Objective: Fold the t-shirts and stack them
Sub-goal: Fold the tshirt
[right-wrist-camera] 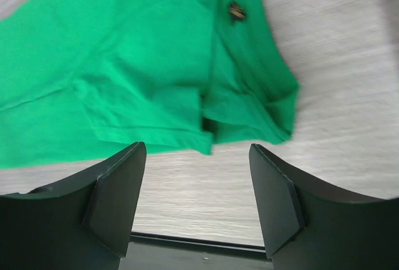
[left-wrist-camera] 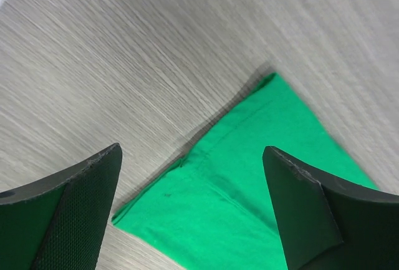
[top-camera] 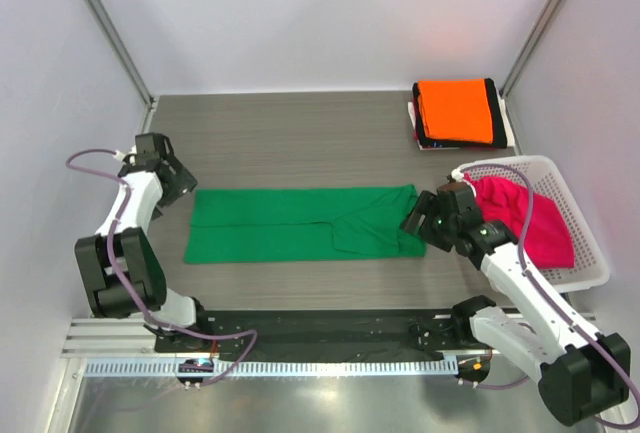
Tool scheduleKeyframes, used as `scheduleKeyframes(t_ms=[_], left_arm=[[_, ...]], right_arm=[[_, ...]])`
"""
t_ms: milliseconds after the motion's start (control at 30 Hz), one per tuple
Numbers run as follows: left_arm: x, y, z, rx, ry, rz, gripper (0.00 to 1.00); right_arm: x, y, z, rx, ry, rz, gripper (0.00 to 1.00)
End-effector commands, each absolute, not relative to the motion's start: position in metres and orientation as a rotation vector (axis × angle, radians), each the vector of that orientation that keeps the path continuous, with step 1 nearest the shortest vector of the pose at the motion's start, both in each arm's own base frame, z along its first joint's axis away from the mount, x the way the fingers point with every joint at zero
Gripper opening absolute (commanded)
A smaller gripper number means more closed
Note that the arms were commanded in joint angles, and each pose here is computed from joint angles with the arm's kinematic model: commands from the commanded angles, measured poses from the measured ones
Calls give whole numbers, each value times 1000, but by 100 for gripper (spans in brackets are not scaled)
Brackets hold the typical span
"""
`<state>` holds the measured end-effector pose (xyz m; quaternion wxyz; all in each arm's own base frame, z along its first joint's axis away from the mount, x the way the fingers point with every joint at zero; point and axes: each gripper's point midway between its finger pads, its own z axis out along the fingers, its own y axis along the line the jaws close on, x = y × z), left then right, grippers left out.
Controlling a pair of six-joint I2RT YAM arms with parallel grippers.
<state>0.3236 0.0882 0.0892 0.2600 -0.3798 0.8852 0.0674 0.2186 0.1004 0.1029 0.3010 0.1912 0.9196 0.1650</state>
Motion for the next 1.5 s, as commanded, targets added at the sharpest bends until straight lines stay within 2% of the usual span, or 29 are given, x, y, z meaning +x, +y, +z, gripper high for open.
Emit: scheduleKeyframes(t_ms=[0, 200, 300, 533, 667, 767, 800, 833, 933, 967, 1067, 1100, 1167, 1300, 1467], left_arm=[[327, 85, 117, -993, 2304, 185, 94], [329, 19, 102, -808, 2432, 64, 87], [324, -9, 78, -747, 2529, 63, 86], [302, -29, 34, -726, 2728, 106, 81], [284, -44, 24, -714, 2789, 79, 78], [264, -56, 18, -743, 2829, 22, 78], [254, -62, 11, -746, 2850, 5, 77], [250, -68, 14, -743, 2850, -41, 77], [235, -92, 14, -747, 2859, -144, 76], [228, -113, 16, -721, 2884, -249, 76], [214, -159, 20, -699, 2886, -416, 76], [209, -172, 20, -767, 2881, -462, 77], [208, -211, 26, -713, 2855, -630, 77], [210, -272, 41, -664, 2848, -779, 79], [199, -332, 61, -583, 2868, -909, 80]], right_arm=[[245, 127, 135, 479, 2371, 577, 73], [264, 190, 118, 401, 2486, 608, 73], [274, 191, 87, 475, 2562, 510, 73], [306, 180, 32, 532, 2690, 345, 73], [336, 171, 5, 565, 2750, 331, 72], [376, 169, -5, 570, 2755, 318, 72], [404, 176, 8, 527, 2722, 340, 72], [412, 179, -10, 512, 2761, 318, 72], [465, 211, 4, 420, 2729, 442, 72], [490, 230, 1, 383, 2716, 527, 71], [511, 258, -23, 328, 2739, 630, 71], [536, 271, -5, 296, 2664, 693, 71], [559, 292, -8, 274, 2611, 767, 71], [586, 322, -1, 242, 2477, 947, 72], [603, 334, 4, 228, 2368, 1035, 72]])
